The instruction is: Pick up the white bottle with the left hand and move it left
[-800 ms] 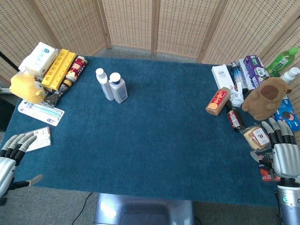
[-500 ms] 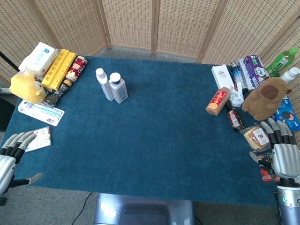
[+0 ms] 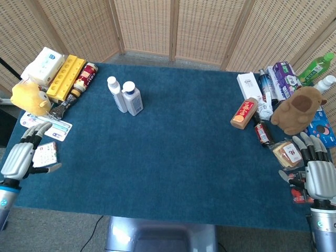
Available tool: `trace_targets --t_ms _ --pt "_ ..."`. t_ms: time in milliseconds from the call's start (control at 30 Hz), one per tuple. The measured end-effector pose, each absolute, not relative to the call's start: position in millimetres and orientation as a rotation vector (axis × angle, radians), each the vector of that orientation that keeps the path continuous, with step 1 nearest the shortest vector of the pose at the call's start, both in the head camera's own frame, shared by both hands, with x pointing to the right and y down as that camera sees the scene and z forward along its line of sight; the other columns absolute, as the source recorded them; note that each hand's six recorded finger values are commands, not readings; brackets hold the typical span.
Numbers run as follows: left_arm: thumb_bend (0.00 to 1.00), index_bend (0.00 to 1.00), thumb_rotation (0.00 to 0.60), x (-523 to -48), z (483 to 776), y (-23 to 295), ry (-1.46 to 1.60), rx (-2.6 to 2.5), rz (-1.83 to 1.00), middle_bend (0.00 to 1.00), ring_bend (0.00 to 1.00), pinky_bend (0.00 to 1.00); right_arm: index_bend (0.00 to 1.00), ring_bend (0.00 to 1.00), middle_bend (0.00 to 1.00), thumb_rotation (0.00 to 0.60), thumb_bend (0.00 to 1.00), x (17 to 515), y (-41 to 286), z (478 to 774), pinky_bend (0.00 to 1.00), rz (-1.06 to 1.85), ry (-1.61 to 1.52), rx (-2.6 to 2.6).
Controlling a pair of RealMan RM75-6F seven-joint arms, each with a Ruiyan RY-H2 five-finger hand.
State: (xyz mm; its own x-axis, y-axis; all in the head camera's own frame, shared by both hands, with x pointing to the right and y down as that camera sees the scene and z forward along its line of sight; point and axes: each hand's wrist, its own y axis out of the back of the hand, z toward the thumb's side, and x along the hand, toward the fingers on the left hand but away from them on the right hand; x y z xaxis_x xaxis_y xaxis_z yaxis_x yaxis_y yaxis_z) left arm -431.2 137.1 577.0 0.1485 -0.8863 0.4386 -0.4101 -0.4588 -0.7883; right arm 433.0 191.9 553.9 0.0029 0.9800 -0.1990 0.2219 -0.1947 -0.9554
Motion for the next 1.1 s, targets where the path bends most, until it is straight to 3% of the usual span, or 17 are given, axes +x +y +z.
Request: trace_targets --t_ms 667,1100 --pt "0.00 0.04 0.600 -376 660 4 1.392 -1.885 -1.285 0.00 0.00 0.00 0.12 0.00 0.03 0.600 0.00 430 191 547 0.01 1.247 -1.328 -1.578" --pt "0.00 0.00 0.600 -325 703 -32 1.424 -1.869 -1.314 0.00 0.00 0.00 0.13 0.00 0.03 0.600 0.00 435 188 545 0.00 1.257 -1.356 -1.603"
